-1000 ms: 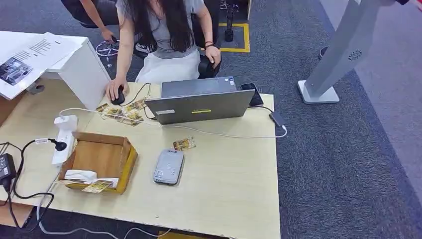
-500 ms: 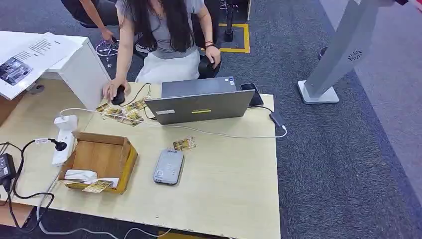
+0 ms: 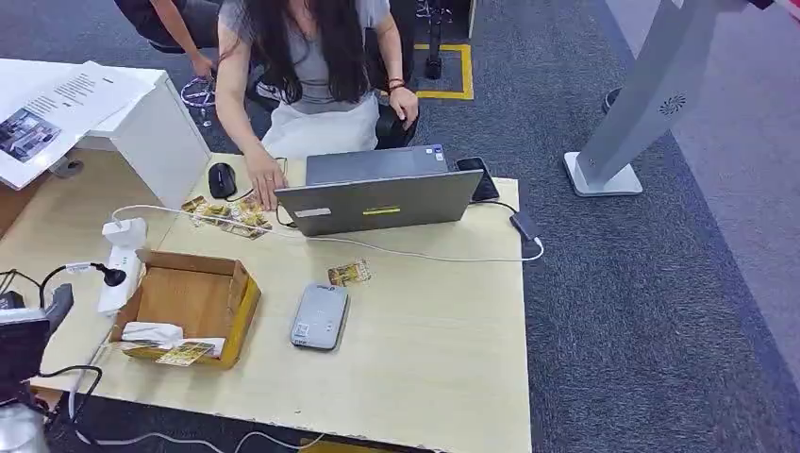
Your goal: Pass the card to the sensor for recognition and then transmit it.
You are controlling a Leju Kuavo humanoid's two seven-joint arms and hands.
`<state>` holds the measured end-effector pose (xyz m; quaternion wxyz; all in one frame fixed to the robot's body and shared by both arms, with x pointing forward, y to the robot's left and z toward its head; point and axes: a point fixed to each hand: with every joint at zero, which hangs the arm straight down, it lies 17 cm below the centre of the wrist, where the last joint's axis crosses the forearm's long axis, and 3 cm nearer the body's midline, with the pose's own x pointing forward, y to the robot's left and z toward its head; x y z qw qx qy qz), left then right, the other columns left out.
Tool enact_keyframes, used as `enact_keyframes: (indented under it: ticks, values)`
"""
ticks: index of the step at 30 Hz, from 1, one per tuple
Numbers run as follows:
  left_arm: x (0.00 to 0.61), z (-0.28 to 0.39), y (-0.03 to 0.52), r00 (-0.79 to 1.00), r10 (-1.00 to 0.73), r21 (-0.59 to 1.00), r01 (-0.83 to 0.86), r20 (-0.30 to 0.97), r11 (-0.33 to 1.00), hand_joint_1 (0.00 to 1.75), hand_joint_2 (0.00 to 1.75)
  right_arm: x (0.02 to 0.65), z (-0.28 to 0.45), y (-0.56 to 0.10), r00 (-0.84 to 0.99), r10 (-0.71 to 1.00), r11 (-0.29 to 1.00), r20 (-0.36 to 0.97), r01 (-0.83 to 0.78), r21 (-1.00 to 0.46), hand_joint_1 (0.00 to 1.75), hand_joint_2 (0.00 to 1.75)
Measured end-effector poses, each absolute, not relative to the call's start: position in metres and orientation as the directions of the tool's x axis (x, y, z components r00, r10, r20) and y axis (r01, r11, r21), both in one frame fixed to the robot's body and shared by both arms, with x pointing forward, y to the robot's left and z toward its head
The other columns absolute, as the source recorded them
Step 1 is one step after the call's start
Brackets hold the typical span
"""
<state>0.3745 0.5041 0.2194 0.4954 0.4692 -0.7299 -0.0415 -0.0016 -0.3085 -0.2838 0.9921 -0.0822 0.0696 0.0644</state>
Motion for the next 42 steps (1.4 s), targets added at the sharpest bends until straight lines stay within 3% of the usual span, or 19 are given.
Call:
enact_keyframes:
  ticks: [13,22,36,42]
  values:
    - [0.453,0.217,0.481,0.055,-0.869,0.736,-0.560,0.491,0.381,0.00,1.75,0.003,-0.283,-0.317,0.972,0.185,0.967,-0.147,-0.207,-0.148,0.00,1.75]
    - [0.498,0.222,0.461,0.113,-0.950,0.839,-0.507,0.293,0.198,0.00,1.75,0.008,-0.283,-0.322,0.977,0.174,0.969,-0.125,-0.193,-0.152,0.00,1.75]
    - [0.540,0.217,0.427,0.162,-0.986,0.892,-0.440,-0.032,-0.101,0.00,1.75,0.026,-0.284,-0.320,0.995,0.090,0.988,-0.031,-0.093,-0.121,0.00,1.75]
    - [0.545,0.212,0.427,0.162,-0.985,0.896,-0.426,-0.064,-0.128,0.00,1.75,0.027,-0.284,-0.321,0.996,0.082,0.989,-0.026,-0.084,-0.119,0.00,1.75]
